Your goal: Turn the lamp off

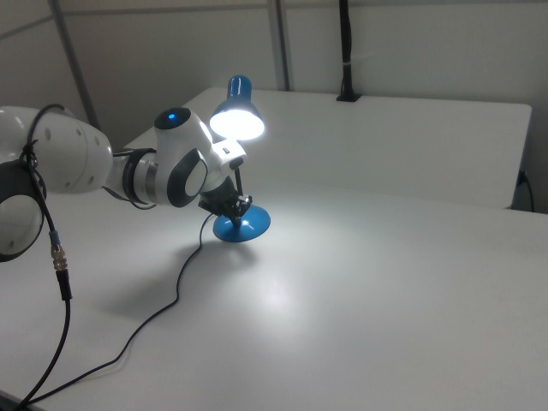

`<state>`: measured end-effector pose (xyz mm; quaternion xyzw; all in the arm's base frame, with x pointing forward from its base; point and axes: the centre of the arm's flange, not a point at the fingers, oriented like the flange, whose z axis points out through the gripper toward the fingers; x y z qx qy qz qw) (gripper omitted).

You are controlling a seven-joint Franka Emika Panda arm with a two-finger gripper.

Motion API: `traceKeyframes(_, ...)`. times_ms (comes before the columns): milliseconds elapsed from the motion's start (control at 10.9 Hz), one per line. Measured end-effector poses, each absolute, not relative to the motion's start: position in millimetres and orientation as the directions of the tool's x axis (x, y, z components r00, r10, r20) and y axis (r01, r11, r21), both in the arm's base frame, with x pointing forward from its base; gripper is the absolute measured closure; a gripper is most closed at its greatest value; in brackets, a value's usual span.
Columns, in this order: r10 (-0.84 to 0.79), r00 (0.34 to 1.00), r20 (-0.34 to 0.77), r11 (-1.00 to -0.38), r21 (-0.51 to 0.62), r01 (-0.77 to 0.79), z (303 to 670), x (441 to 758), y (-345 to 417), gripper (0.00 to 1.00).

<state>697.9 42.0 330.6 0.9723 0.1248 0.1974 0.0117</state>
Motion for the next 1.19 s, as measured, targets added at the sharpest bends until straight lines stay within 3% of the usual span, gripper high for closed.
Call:
traceKeyframes(913, 0.259, 0.897, 0.358, -0.965, 0.073, 0.250, 322.4, 692.0, 39.6, 0.99)
traceKeyframes(1188, 0.255, 0.954, 0.157, -0.967, 0.045, 0.251, 310.7, 673.8, 32.0, 0.99)
